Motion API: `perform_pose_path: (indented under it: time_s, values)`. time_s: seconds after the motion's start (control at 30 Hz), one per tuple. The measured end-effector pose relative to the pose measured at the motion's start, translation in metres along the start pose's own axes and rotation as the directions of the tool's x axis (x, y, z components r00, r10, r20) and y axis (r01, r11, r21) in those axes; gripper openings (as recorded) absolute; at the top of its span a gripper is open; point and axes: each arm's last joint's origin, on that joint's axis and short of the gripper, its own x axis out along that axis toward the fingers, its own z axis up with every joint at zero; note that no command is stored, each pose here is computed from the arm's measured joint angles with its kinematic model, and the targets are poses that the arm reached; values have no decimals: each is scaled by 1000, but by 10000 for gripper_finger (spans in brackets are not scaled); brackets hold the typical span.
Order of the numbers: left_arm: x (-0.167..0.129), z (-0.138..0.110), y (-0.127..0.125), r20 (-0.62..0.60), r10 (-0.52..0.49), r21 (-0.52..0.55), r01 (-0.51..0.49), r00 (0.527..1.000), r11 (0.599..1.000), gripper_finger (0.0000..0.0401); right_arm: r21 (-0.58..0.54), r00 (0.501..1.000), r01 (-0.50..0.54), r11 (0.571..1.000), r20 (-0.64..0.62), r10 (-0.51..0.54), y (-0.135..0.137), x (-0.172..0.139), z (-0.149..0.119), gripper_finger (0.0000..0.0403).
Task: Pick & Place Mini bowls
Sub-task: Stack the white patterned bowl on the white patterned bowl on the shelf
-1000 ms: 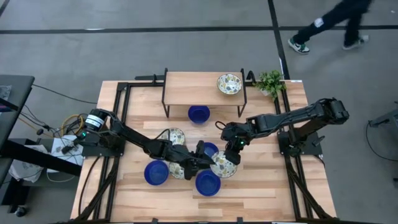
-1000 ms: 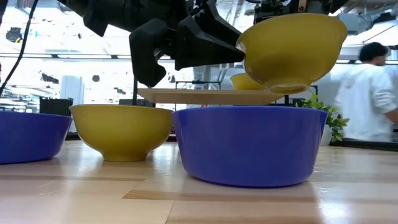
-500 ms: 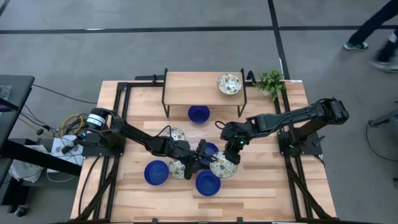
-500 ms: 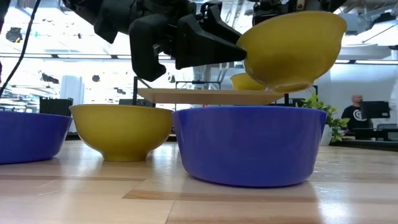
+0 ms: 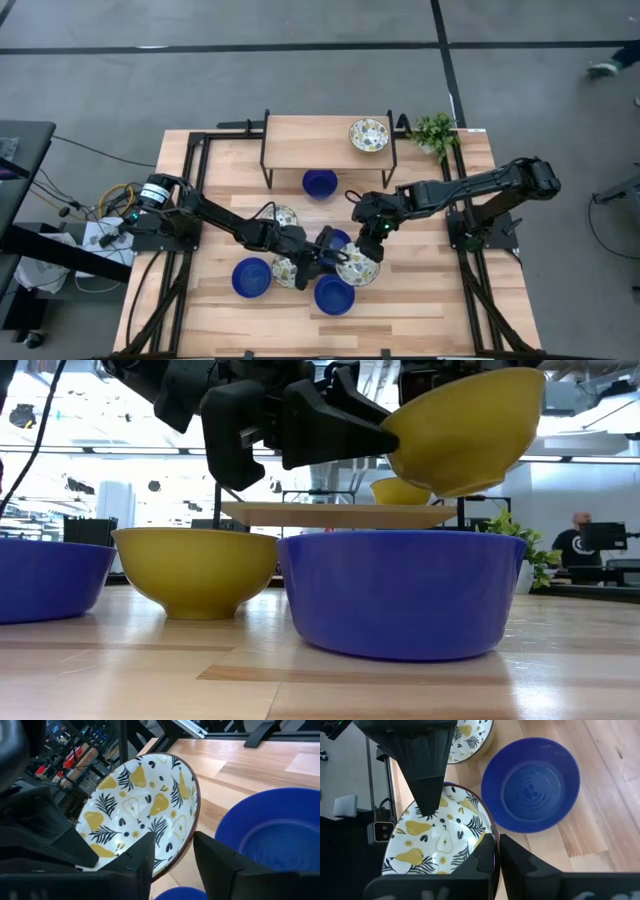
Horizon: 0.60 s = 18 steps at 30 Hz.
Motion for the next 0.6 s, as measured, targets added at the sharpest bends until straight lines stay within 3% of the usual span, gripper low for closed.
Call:
perform_pose_path:
  time_s: [0.43, 0.6]
  values:
    - [0, 2, 0, 23, -3, 17, 3, 1000, 1000, 19, 6, 1000, -16, 1000, -1, 16, 0, 0, 1, 8]
    - [0, 2, 0, 23, -1, 9, 1, 1000, 1000, 21, 6, 1000, -17, 1000, -3, 17, 0, 0, 1, 8]
